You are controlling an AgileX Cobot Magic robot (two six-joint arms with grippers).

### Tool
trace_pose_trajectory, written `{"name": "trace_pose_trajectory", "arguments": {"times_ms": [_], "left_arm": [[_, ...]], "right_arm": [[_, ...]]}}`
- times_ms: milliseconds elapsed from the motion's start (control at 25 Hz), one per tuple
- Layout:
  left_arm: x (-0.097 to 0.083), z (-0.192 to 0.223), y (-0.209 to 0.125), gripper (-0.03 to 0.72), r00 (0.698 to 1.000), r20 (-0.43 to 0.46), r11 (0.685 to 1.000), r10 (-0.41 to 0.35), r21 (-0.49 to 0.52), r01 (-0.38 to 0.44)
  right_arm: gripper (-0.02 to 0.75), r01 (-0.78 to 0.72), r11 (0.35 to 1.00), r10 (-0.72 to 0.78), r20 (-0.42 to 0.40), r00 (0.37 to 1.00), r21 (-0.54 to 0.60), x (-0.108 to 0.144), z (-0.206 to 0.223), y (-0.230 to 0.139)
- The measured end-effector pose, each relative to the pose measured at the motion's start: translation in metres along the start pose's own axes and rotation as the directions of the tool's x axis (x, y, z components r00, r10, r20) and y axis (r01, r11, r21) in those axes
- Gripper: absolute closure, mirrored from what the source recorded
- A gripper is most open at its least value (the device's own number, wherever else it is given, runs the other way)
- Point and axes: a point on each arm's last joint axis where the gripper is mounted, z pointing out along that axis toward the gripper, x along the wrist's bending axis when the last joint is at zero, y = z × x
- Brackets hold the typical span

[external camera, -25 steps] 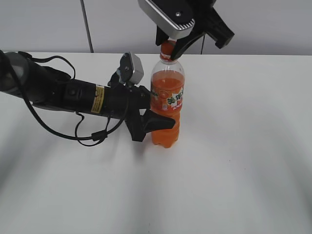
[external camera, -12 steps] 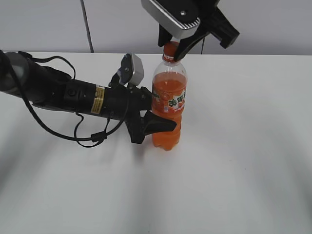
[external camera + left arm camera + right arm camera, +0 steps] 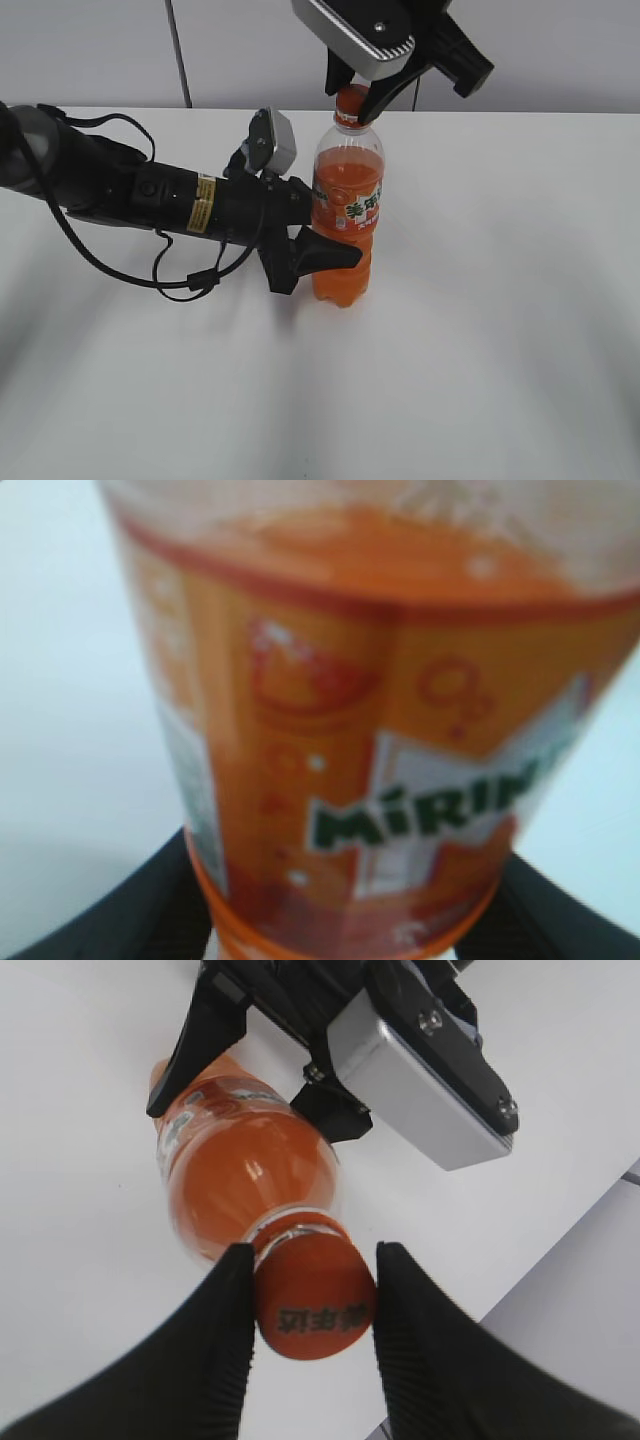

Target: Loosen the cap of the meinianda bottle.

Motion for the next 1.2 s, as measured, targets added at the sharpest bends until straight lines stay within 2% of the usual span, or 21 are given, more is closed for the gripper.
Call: {"name": "trace_pose_trajectory", "arguments": {"times_ms": [360, 600, 760, 920, 1080, 1200], "left_arm": [[0.000, 0.000, 0.000, 0.283, 1.000, -0.001, 1.000, 0.000, 0.001, 0.000], [0.000, 0.000, 0.000, 0.283, 1.000, -0.002, 1.000, 0.000, 0.002, 0.000], [0.000, 0.000, -0.001, 0.283, 1.000, -0.002, 1.000, 0.006, 0.008, -0.006], [0.001, 0.000, -0.001, 0.283, 1.000, -0.007, 1.000, 0.001, 0.012, -0.001], [0.001, 0.000, -0.001, 0.283, 1.000, -0.007, 1.000, 0.001, 0.012, -0.001], [0.001, 0.000, -0.001, 0.283, 1.000, -0.007, 1.000, 0.001, 0.013, -0.001]], "right_arm": [[0.464, 0.057, 0.998, -0.057, 0.000, 0.998, 0.001, 0.000, 0.000, 0.000], [0.464, 0.181, 0.983, -0.181, 0.000, 0.983, -0.002, 0.000, 0.000, 0.000], [0.468, 0.279, 0.960, -0.278, 0.032, 0.960, -0.035, -0.001, -0.001, 0.002], [0.470, 0.391, 0.920, -0.384, 0.117, 0.916, -0.038, -0.006, -0.013, 0.008], [0.470, 0.446, 0.894, -0.439, 0.124, 0.890, -0.031, -0.007, -0.014, 0.008], [0.470, 0.426, 0.904, -0.422, 0.110, 0.900, -0.021, -0.006, -0.014, 0.006]]}}
